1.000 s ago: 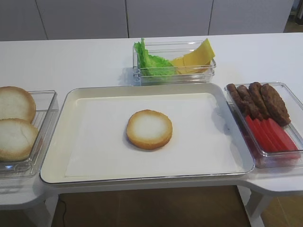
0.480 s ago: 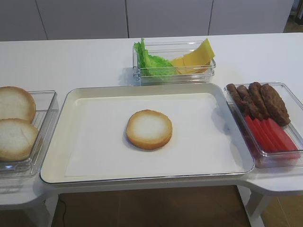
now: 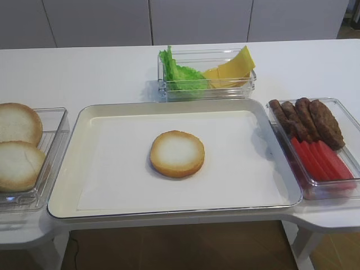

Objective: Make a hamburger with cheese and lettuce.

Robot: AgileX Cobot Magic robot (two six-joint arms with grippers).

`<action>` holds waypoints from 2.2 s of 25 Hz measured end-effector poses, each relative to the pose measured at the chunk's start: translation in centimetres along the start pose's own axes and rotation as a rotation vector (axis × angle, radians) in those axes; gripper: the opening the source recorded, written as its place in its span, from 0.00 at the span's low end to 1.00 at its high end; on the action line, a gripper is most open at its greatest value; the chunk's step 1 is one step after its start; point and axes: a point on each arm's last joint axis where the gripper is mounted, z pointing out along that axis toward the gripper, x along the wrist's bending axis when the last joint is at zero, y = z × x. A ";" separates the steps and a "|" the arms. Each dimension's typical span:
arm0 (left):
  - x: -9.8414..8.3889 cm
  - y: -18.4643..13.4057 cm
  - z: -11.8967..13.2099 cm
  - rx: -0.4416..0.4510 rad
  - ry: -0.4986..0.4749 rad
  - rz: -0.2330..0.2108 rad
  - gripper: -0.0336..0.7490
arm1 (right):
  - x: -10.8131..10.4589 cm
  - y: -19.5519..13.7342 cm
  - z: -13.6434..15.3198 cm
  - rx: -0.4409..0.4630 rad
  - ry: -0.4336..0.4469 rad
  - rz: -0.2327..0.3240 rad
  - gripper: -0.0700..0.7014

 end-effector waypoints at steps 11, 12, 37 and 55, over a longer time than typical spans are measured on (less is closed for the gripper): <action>-0.5 -5.1 0.0 -0.137 -0.086 0.039 0.70 | 0.0 0.0 0.0 0.000 0.000 -0.001 0.35; -0.5 -5.4 0.1 -0.145 -0.092 0.047 0.70 | 0.0 0.0 0.0 0.000 0.000 -0.001 0.35; -0.9 -6.2 1.0 -0.245 -0.125 0.079 0.70 | 0.0 0.0 0.0 -0.001 0.000 -0.001 0.35; -0.9 -6.2 1.0 -0.246 -0.131 0.087 0.70 | 0.0 0.0 0.0 -0.001 0.000 0.000 0.35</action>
